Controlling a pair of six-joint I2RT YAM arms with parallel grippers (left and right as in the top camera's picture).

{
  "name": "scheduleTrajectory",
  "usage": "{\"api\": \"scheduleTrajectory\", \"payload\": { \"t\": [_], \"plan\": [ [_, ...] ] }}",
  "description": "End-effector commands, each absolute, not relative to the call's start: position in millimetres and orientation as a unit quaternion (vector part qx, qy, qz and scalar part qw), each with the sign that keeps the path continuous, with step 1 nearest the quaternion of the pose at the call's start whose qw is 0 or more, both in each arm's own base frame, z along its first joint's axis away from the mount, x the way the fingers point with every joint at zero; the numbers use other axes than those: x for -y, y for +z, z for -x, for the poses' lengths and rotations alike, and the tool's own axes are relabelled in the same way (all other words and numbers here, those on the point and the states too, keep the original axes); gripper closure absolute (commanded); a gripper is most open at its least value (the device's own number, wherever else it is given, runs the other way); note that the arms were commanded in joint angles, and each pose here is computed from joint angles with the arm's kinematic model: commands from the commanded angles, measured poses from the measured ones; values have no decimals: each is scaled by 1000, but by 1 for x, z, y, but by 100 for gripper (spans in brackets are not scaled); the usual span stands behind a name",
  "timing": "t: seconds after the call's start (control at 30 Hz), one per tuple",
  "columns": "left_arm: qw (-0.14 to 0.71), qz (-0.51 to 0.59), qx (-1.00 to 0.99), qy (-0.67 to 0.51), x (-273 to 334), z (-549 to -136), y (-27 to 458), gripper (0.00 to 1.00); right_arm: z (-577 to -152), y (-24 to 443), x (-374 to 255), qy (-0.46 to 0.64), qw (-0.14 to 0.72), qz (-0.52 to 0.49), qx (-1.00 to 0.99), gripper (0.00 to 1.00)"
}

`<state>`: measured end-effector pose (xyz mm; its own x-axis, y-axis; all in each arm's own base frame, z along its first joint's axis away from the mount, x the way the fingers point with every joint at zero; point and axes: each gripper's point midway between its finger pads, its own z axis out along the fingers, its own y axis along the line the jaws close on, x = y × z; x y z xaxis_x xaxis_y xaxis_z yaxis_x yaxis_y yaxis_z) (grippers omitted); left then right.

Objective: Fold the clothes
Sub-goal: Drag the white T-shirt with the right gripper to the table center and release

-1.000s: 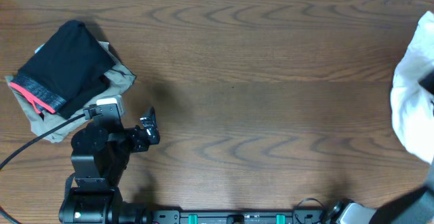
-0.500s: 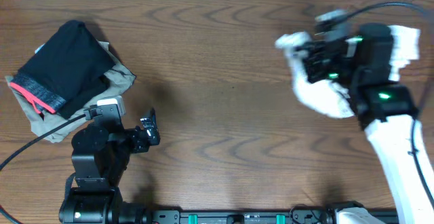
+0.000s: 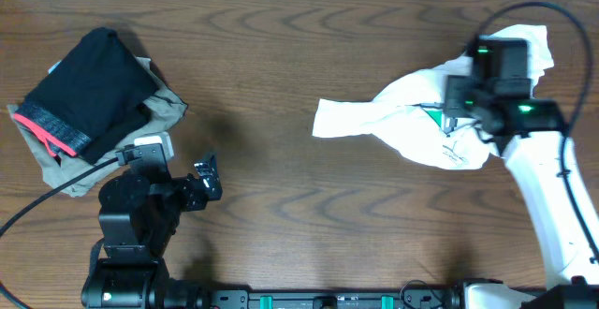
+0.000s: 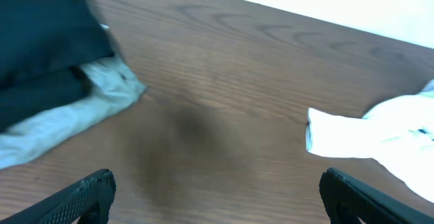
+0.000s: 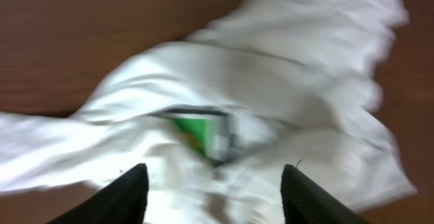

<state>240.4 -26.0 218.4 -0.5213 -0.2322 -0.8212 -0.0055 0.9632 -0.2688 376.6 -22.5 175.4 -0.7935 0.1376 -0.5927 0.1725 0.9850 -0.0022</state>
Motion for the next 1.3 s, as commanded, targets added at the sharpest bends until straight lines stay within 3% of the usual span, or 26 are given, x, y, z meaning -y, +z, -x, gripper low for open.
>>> {"api": "scheduleTrajectory", "payload": {
  "t": [0.0,0.1,0.2,0.57,0.77,1.03,1.27],
  "plan": [
    [485,58,-860,-149,37,-243,228,2,-373,164,47,1,289,-137,-947,37],
    [471,62,-867,-148,37,-246,221,2,-365,144,29,79,244,-100,-961,45],
    [455,76,-874,-153,37,-250,214,2,-352,112,32,62,180,-109,-976,52],
    [450,76,-877,-152,38,-254,211,2,-331,6,17,39,19,-90,-995,55],
    [450,77,-877,-152,38,-254,211,2,-307,-18,-50,112,-52,24,-992,56],
    [450,77,-877,-152,38,-254,211,2,-307,6,-184,277,-1,188,-942,51],
    [450,77,-877,-152,37,-254,211,2,-329,34,-269,354,94,245,-898,43]
  ]
}}
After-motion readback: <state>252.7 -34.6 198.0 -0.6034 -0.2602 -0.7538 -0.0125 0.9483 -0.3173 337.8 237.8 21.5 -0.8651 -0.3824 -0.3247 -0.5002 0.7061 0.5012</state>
